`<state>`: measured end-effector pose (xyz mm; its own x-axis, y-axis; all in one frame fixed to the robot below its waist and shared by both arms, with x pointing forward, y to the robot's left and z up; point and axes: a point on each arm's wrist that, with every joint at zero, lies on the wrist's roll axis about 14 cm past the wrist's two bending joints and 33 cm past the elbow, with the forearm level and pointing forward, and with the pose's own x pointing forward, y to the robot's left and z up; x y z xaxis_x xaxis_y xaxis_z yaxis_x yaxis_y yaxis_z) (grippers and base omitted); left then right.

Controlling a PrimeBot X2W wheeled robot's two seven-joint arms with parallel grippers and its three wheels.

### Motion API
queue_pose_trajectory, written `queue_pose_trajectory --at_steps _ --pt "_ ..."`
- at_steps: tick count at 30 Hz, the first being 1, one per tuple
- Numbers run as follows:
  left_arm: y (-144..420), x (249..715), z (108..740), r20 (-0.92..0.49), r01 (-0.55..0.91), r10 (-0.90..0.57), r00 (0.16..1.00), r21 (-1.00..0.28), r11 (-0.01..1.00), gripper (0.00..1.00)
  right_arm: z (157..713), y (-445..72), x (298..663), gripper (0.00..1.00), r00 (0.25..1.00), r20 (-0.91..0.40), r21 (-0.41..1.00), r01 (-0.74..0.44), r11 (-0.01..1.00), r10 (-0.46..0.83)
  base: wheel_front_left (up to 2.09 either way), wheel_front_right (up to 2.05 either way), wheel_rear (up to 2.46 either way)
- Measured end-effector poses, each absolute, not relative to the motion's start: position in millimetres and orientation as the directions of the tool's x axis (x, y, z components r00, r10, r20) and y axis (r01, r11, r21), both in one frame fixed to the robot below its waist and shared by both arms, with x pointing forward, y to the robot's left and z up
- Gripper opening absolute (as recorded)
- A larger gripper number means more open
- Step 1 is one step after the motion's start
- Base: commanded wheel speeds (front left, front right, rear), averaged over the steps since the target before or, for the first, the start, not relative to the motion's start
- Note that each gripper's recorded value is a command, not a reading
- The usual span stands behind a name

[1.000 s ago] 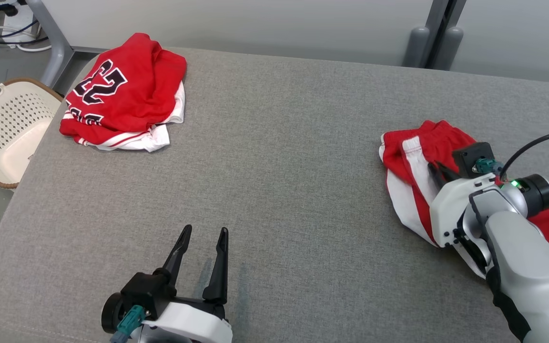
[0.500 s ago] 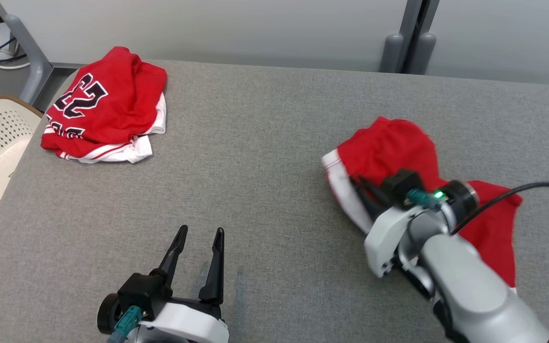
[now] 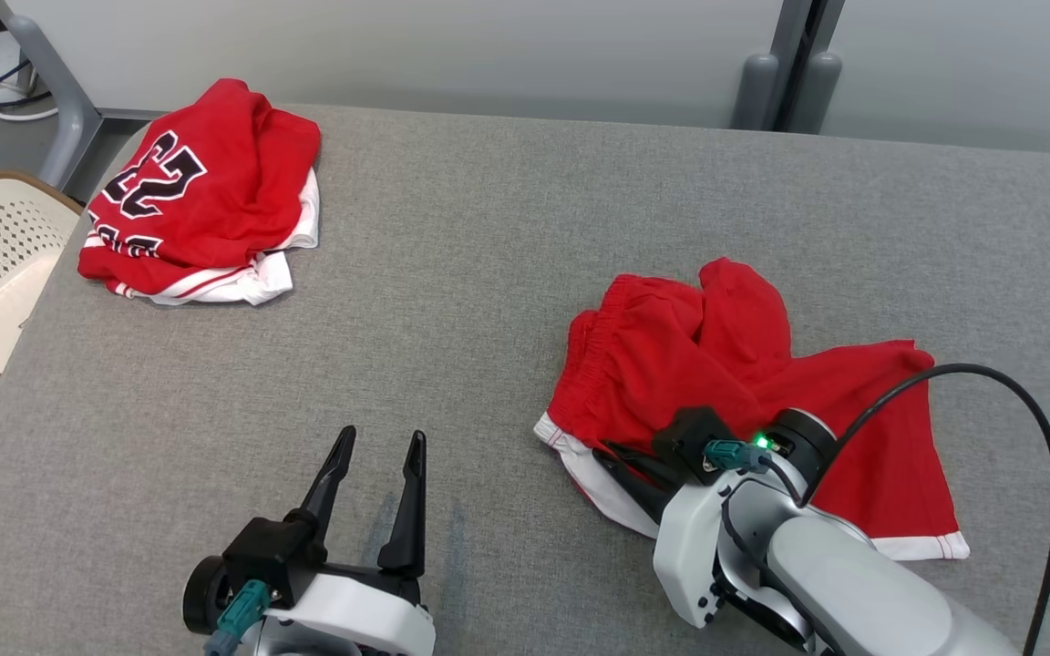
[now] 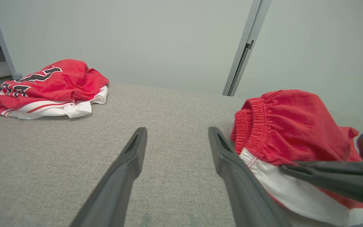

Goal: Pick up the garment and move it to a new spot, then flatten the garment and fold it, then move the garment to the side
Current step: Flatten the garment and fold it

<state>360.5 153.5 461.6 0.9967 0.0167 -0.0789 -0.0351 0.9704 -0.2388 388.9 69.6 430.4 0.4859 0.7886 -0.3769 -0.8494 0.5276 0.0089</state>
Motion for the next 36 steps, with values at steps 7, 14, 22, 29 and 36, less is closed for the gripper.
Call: queue_pose_trajectory --at_steps 7,14,22,29,36 --pt "153.0 362.3 459.9 -0.083 -0.033 0.014 0.996 -0.238 0.971 1.00 425.4 69.4 386.6 1.00 0.486 -0.361 0.042 -0.844 0.535 0.796 0.00 0.00 0.00" --pt "143.8 366.4 459.8 -0.082 -0.005 -0.016 0.997 -0.242 0.970 1.00 453.4 44.1 415.1 1.00 0.616 -0.222 0.065 -0.764 0.641 0.756 0.00 0.00 0.00" --pt "129.2 373.1 464.7 -0.062 0.048 -0.064 0.996 -0.243 0.969 1.00 486.7 -22.8 442.5 1.00 0.805 -0.053 0.061 -0.587 0.807 0.590 0.00 0.00 0.00" --pt "119.6 374.9 468.0 -0.049 0.083 -0.098 0.994 -0.242 0.967 1.00 502.4 -86.6 439.3 1.00 0.923 0.044 0.074 -0.385 0.920 0.383 0.00 0.00 0.00" --pt "120.4 372.9 470.2 -0.041 0.087 -0.100 0.994 -0.242 0.966 1.00 498.4 -123.0 419.0 1.00 0.971 0.058 0.123 -0.236 0.964 0.231 0.00 0.00 0.00"
